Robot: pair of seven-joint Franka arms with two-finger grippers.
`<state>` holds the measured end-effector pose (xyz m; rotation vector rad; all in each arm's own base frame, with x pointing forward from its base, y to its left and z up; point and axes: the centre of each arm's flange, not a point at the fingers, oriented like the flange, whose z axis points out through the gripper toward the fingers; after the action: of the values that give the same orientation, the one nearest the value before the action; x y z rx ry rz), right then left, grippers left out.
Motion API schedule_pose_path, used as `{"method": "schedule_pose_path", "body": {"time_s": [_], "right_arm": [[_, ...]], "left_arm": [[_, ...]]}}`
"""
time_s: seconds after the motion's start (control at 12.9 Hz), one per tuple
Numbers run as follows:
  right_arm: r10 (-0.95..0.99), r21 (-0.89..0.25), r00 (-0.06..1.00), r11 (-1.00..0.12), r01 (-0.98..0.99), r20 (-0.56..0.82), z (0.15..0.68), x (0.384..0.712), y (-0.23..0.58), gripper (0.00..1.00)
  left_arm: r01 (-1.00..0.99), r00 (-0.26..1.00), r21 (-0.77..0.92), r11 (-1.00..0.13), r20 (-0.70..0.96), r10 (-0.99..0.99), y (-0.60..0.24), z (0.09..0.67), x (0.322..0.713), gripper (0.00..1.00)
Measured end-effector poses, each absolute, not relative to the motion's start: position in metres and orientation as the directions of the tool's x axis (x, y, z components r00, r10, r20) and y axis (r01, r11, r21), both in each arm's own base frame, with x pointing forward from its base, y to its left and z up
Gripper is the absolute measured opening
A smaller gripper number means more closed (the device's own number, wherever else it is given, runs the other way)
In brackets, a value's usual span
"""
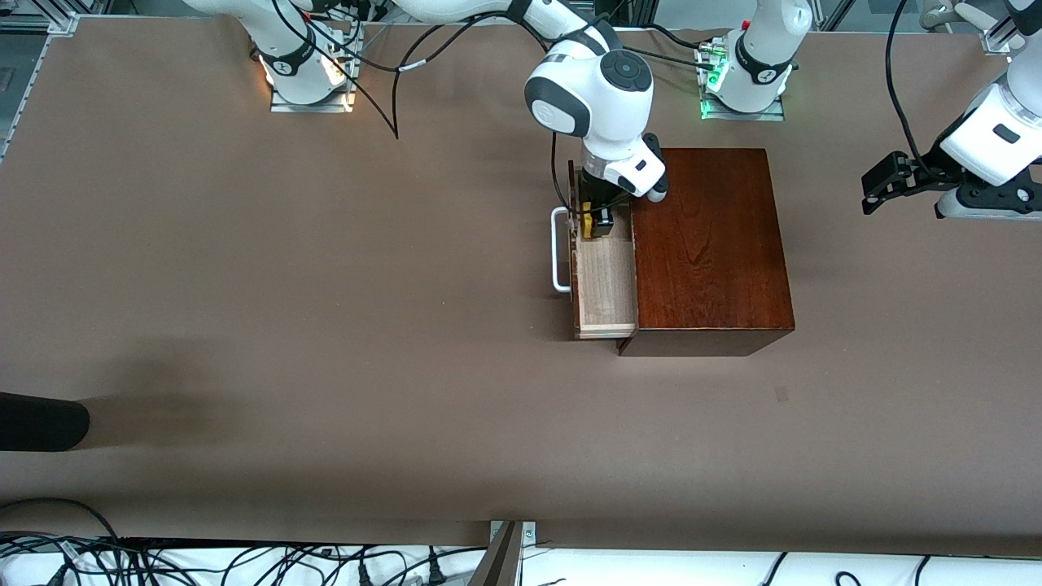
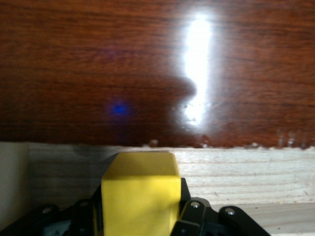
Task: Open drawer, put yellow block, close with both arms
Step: 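Lower the cube into the drawer and open the right gripper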
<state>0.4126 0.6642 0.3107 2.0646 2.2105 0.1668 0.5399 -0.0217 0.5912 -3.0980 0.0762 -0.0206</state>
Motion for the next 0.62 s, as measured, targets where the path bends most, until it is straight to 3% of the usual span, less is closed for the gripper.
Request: {"method": "schedule_pose_path", "body": {"time_s": [0.08,0.31,0.39,0.62], "right_arm": [[0.998,0.159,-0.064,0.065,0.985,-0.01,0.309,0.415,0.663,0.63],[0.998,0.168,-0.054,0.055,0.984,-0.01,0.309,0.423,0.659,0.95],[0.999,0.175,-0.052,0.051,0.983,-0.001,0.314,0.425,0.659,1.0],[0.998,0.214,-0.043,0.032,0.976,0.045,0.354,0.434,0.658,1.0]], "left_arm": [[-0.049,0.999,-0.043,-0.998,0.012,-0.049,-0.022,0.591,0.54,1.0],[-0.049,0.999,-0.043,-0.998,0.012,-0.049,-0.022,0.591,0.54,1.0],[-0.049,0.999,-0.043,-0.998,0.012,-0.049,-0.022,0.591,0.54,1.0],[-0.049,0.999,-0.043,-0.998,0.012,-0.049,-0.022,0.591,0.54,1.0]]}}
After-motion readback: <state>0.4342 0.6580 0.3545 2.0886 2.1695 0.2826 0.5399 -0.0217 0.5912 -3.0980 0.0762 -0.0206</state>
